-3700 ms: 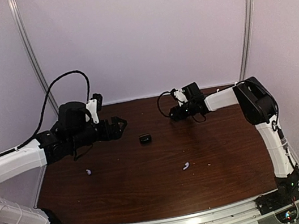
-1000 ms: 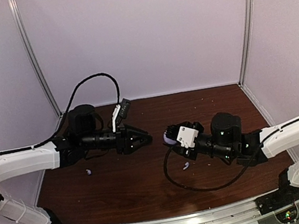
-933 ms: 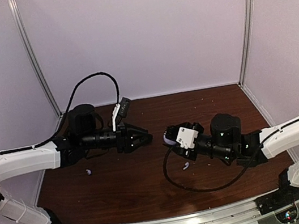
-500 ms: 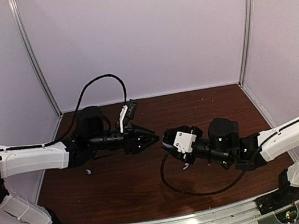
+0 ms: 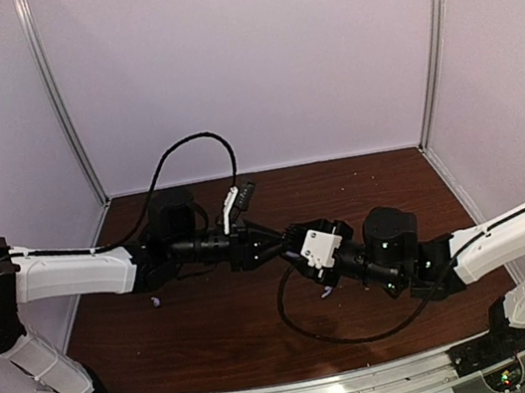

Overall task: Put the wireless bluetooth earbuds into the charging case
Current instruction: Pass from the right arm to the left

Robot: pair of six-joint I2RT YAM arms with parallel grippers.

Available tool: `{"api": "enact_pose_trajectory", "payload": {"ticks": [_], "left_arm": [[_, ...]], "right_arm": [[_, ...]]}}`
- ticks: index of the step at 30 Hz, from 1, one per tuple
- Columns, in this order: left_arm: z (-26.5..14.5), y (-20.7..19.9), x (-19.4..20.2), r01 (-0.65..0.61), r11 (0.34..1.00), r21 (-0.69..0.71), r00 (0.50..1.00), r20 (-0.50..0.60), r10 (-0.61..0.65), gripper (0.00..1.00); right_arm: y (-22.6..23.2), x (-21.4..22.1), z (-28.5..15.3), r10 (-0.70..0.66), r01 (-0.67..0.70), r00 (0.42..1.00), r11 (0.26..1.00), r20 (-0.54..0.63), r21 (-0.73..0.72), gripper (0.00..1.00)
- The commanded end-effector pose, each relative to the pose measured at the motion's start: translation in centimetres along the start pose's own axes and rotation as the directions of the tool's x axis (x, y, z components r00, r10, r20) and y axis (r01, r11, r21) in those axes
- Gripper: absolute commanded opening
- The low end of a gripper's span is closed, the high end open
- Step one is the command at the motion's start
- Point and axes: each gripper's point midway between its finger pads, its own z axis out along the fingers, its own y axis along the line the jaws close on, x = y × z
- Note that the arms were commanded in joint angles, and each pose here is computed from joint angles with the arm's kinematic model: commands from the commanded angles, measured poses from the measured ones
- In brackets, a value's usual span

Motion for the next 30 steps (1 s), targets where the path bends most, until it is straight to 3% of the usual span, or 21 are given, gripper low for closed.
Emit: {"api": "enact_pose_trajectory", "payload": {"ticks": [1,17,22,30], "left_arm": [[0.5,-1.3,-1.7,-0.045,0.998,0.051,0.998,0.041,0.043,0.47],[0.8,-1.6,-1.8,-0.049,0.997,0.065,0.998,0.031,0.047,0.19],[0.5,-1.9,-2.1,-0.056,0.996,0.066,0.998,0.036,0.053,0.13],[0.0,-2.3,-2.6,-0.068,0.996,0.059,0.998,0.011,0.068,0.11]], "right_arm": [[-1.2,-1.5,0.4,0.012,-0.013,0.999,0.998,0.03,0.056,0.24],[-1.2,-1.1,0.3,-0.012,0.011,1.0,0.997,0.01,0.076,0.26],[-1.1,-0.9,-0.1,-0.008,0.007,1.0,0.997,0.009,0.071,0.46],[-1.5,-1.1,-2.3,0.011,-0.013,0.999,0.999,0.037,0.049,0.67]]}}
